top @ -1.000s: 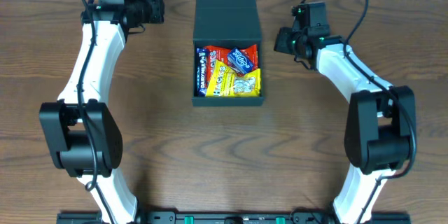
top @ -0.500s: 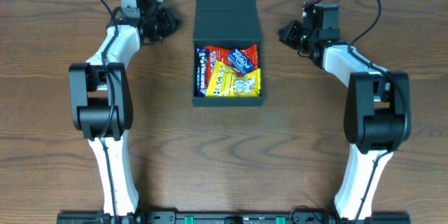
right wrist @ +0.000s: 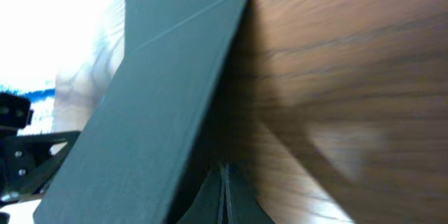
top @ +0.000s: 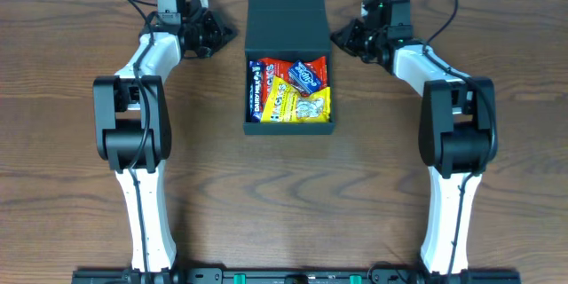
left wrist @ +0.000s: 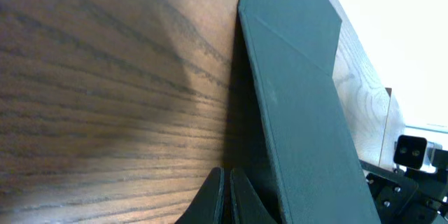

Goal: Pack container
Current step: 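Push the box lid forward with both grippers to start closing it, then swing the lid down over the box with both grippers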

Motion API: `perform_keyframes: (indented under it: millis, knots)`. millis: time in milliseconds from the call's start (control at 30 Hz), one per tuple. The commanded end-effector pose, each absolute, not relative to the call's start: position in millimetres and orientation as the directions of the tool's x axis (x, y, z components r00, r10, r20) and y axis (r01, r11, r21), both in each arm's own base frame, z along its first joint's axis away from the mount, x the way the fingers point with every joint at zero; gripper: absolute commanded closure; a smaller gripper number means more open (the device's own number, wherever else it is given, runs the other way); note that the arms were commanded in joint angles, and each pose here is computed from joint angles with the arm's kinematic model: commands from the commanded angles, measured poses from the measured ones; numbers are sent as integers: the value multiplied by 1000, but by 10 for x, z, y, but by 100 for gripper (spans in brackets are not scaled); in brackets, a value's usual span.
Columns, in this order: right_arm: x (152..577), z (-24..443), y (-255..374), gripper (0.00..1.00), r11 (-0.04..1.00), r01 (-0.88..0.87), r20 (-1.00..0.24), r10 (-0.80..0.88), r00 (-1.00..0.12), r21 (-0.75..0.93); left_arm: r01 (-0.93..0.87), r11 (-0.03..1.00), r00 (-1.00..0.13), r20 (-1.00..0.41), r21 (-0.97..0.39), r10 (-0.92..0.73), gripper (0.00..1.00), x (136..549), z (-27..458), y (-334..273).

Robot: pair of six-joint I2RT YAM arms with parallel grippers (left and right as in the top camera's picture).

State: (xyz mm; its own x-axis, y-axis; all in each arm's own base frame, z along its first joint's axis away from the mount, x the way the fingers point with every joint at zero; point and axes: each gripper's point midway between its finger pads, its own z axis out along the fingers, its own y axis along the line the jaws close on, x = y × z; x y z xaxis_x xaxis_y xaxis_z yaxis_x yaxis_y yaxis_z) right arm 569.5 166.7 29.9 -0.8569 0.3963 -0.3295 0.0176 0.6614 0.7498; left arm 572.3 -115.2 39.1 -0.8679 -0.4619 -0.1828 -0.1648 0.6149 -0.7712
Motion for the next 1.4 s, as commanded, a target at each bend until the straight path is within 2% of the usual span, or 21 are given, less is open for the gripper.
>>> perform_keyframes:
  millis: [0,200,333,500,733,900,1100,1367]
  knots:
    - [5668,226,1804,99,635,33,-285,392,-875,772,-163,600,-878,-163,-783,-450,94,5726,388,-1279]
    - [5610,229,1979,98,608,-11,-280,350,-894,794,-159,591,-895,-138,-791,-425,94,5655,387,-1412]
    - [5610,440,2152,98,538,-123,-326,301,-896,834,-141,578,-900,-139,-804,-413,94,5651,420,-1441]
    - [5506,587,2232,99,466,-241,-372,213,-904,851,0,480,-925,-183,-877,-334,94,5657,718,-1626]
    - [5456,963,2219,98,313,-419,-479,147,-865,852,72,445,-935,-215,-893,-281,94,5601,861,-1684]
    - [5414,1017,2121,98,272,-424,-470,134,-872,864,131,450,-924,-273,-883,-266,94,5606,1050,-1681]
    - [5471,1045,1934,98,268,-376,-428,173,-887,887,211,458,-901,-354,-864,-252,94,5604,1350,-1679]
    - [5405,1290,1900,98,226,-418,-455,149,-878,880,310,481,-855,-462,-820,-237,94,5587,1748,-1662]
